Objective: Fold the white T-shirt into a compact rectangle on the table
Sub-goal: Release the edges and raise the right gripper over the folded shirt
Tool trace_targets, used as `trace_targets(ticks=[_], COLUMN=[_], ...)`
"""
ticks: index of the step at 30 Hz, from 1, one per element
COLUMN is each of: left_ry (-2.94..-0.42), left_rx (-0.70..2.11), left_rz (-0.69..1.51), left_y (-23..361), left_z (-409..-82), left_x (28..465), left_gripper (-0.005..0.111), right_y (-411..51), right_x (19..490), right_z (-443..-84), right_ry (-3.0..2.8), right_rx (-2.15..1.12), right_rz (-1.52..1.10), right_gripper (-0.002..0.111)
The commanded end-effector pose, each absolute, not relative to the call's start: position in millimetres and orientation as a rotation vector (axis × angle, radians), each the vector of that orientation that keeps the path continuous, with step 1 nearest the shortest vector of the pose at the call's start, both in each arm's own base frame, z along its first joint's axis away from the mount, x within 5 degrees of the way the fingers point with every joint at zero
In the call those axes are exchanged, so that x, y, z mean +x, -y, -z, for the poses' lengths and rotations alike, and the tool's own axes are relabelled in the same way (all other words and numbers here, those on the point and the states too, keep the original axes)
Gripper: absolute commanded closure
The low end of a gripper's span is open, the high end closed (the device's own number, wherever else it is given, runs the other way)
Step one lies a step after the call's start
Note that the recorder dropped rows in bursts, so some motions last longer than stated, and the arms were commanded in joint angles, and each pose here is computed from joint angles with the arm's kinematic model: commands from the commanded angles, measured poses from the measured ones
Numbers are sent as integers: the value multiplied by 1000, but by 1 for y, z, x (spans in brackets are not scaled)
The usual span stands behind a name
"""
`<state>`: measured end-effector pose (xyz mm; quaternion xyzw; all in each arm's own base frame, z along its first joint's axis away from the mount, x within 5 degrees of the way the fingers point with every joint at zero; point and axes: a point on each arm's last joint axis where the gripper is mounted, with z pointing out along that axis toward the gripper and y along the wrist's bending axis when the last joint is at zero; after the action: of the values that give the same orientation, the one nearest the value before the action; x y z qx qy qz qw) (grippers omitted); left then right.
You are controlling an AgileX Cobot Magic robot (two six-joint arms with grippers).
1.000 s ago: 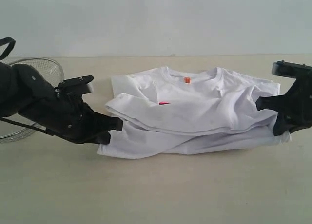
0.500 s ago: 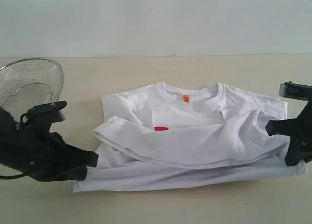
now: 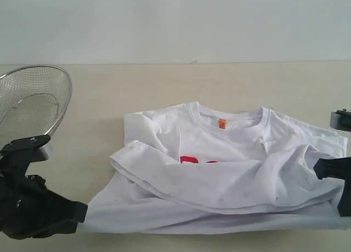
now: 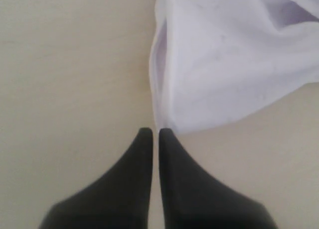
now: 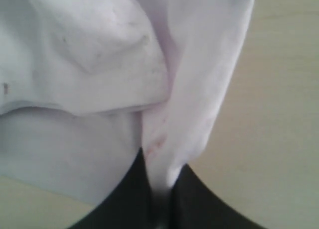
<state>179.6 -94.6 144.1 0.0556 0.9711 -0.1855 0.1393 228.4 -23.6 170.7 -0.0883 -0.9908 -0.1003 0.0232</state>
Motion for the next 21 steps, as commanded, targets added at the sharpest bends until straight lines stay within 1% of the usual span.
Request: trace_targets(ticks=[1, 2, 3, 5, 7, 9, 10, 11, 16, 18, 21], left_ry=[-2793, -2787, -2784, -2769, -2753, -2736, -2731, -2729, -2732, -2732, -2719], left_rx=[167, 170, 174, 179, 183, 185, 186, 186, 243, 252, 275], left_rz=[552, 557, 564, 574, 579, 584, 585, 586, 552, 547, 535], left_y=[93, 93, 93, 93, 93, 92, 92, 92, 91, 91, 90], left_z=[-149, -151, -152, -156, -159, -162, -163, -164, -163, -163, -163], left_x=[171, 171, 170, 169, 168, 167, 167, 167, 166, 166, 167], left_gripper=[102, 102, 102, 102, 102, 102, 102, 102, 102, 102, 102], right_y=[24, 24, 24, 24, 25, 27, 28, 29, 32, 28, 7], right_x=[222, 222, 222, 223, 225, 226, 227, 229, 247, 254, 262], right_z=[-171, -171, -170, -170, -170, -170, -170, -171, -193, -204, -214], right_ry=[3067, 3068, 3069, 3082, 3102, 3125, 3134, 3142, 3201, 3229, 3248], right_rx=[-260, -263, -258, -253, -240, -231, -228, -222, -193, -133, 105], right_rz=[320, 321, 318, 314, 304, 281, 264, 253, 254, 346, 537], right_gripper=[106, 102, 94, 76, 50, 33, 31, 33, 55, 56, 55])
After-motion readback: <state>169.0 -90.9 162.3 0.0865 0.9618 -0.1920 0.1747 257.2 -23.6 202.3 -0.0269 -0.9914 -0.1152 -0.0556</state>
